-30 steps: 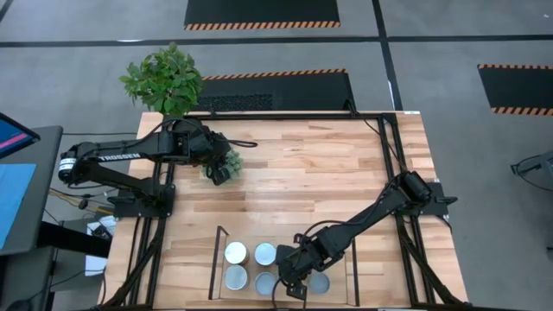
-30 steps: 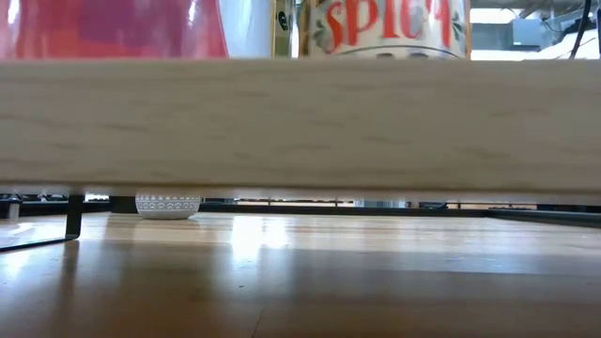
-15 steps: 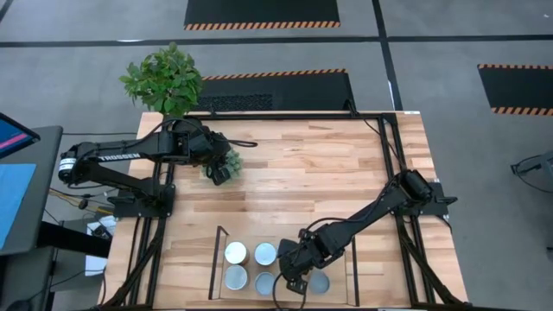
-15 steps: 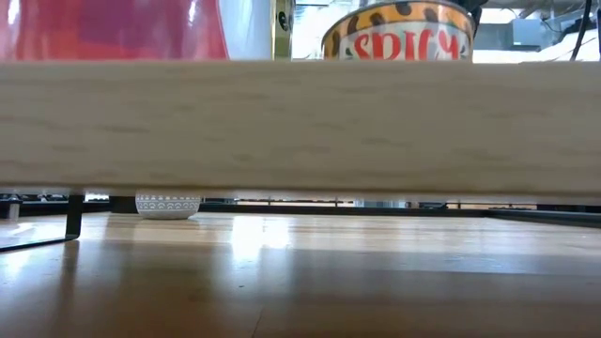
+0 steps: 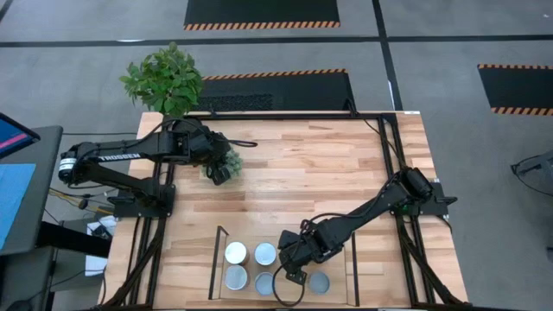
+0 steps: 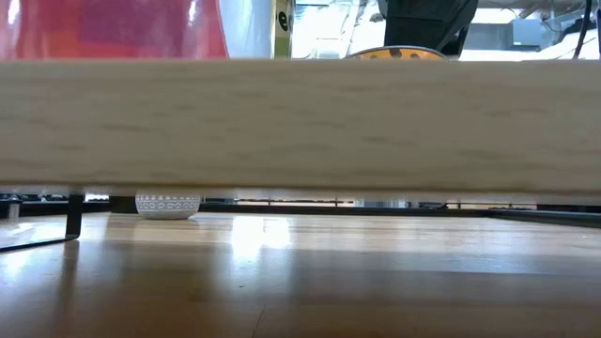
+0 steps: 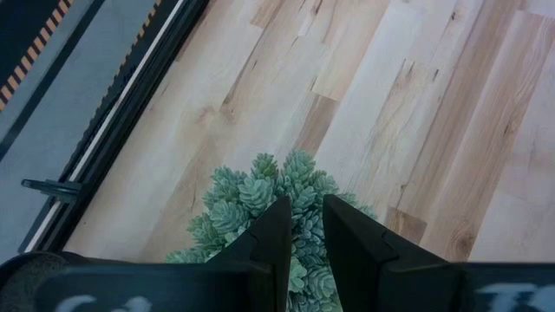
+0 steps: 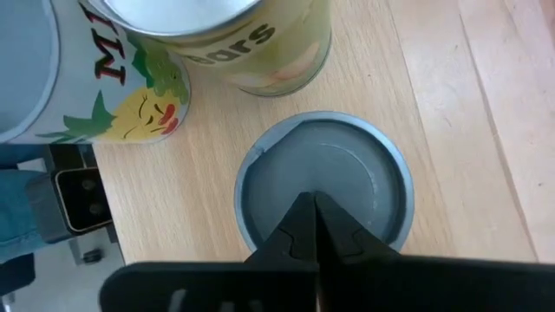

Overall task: Pick and place cans onto a shelf
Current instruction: Adjust the cans on the shelf

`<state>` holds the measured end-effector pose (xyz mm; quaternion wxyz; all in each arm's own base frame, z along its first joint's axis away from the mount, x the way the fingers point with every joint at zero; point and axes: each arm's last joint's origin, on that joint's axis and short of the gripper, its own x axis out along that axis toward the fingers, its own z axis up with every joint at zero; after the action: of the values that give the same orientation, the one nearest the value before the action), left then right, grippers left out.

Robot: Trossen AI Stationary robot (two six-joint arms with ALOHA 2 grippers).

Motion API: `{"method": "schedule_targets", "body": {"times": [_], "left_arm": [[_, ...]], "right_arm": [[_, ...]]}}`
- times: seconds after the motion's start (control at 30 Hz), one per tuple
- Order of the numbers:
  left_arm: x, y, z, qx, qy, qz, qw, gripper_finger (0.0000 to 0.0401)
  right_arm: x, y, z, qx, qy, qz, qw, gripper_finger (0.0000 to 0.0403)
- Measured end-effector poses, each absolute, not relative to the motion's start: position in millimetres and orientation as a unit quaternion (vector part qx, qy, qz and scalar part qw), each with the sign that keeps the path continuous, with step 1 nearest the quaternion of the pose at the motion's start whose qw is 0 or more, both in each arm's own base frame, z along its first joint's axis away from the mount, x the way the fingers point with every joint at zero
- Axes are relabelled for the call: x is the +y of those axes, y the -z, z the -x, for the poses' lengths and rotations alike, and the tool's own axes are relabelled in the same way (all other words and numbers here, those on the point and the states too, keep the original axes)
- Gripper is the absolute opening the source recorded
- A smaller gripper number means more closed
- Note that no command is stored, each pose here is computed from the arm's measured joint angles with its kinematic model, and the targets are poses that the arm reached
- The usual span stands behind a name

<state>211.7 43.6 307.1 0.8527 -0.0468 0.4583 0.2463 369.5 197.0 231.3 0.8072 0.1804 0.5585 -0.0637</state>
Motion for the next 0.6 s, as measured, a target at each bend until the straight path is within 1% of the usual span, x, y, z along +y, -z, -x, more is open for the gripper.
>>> {"method": "schedule_targets", "body": {"times": [0.6], "left_arm": [[43.6, -307.1, -211.7, 0.457, -0.248, 0.049, 0.853, 0.0059]], "right_arm": [[203.5, -233.3, -367.9, 0.547, 0.051, -0.17, 0.818, 0.0005]]}}
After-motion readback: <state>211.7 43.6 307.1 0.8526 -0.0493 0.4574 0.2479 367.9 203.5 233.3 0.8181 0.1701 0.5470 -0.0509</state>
